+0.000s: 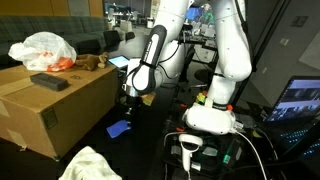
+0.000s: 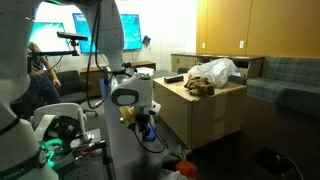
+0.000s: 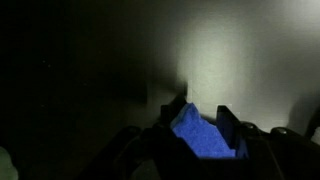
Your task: Pick the objects on the box and put them on the table, then pick the objects on the table and put them on the box
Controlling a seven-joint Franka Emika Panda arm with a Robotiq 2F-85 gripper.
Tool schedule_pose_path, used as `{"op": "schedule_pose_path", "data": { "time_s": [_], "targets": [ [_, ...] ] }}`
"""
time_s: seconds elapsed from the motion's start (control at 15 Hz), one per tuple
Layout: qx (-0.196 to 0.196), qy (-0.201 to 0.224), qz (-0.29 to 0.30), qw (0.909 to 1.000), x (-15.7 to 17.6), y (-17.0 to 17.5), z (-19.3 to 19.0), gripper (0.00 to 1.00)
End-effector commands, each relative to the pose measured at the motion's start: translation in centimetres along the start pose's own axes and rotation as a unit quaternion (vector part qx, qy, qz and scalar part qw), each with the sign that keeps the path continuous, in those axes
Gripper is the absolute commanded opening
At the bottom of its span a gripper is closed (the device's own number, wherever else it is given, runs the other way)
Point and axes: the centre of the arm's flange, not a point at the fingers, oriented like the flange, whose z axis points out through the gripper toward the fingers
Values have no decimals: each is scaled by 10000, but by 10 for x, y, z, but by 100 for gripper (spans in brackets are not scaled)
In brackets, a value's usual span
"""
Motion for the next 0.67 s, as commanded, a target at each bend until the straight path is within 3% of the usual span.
{"op": "schedule_pose_path", "data": {
  "time_s": [0.0, 0.13, 0.6],
  "targets": [
    [-169, 123, -38, 9998, -14, -1, -10, 84],
    [-259, 129, 4, 9996, -20, -2, -16, 99],
    [-582, 137, 252, 9979, -44, -4, -75, 100]
  ]
}}
